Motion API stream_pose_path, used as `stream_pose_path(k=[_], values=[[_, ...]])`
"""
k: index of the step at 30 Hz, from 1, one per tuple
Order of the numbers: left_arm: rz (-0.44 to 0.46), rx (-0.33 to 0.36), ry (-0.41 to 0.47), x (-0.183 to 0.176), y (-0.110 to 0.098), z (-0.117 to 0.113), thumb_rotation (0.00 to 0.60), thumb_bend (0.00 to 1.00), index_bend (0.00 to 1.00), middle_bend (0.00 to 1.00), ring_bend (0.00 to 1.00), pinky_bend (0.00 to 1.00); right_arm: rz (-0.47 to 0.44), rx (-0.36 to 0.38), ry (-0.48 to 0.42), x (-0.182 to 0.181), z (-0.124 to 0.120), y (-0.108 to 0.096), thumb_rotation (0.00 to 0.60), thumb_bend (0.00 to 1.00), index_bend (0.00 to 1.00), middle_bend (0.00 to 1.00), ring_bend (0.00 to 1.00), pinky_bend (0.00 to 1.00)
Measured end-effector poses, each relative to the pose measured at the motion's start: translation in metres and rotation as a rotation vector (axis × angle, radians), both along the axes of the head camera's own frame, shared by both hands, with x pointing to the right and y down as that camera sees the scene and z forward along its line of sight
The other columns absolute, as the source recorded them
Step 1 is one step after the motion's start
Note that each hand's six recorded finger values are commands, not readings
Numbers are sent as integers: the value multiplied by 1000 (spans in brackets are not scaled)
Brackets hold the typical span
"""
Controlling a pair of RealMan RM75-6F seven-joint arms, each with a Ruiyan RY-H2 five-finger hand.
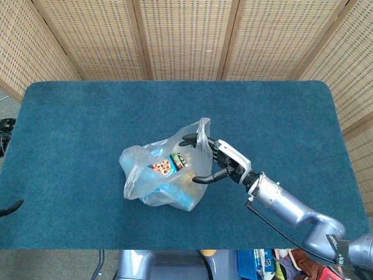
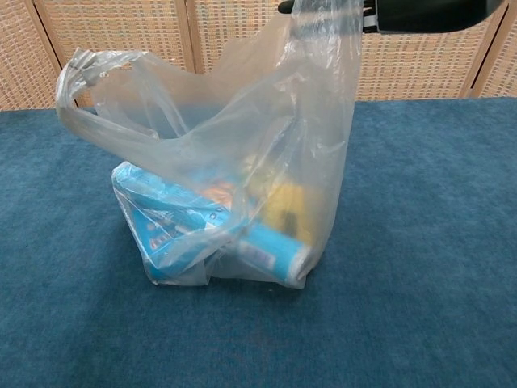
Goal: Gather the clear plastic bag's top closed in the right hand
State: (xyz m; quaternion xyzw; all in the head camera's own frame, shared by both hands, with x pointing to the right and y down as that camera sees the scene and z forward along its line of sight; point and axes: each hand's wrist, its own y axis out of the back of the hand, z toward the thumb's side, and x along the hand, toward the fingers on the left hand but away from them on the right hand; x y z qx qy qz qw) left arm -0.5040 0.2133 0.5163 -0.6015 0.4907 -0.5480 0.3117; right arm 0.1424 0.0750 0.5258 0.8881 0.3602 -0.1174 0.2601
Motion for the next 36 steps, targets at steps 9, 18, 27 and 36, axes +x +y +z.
stream_pose_path(k=[9,18,27,36], values=[[-8,-5,-1,-2,-1,1,600,152,0,0,0,0,105,-10,-78,-12,4,-16,600,0,206,256,97,0],[-5,-11,1,-1,-2,3,600,152,0,0,0,0,182,-32,-165,-21,1,-22,600,4,211,265,107,20],[-4,-14,3,-1,-1,3,600,151,0,0,0,0,181,-192,-280,-41,2,-10,600,33,242,307,147,118],[-4,-21,5,-1,-2,4,600,152,0,0,0,0,15,-283,-250,-69,13,20,600,49,265,325,165,135]])
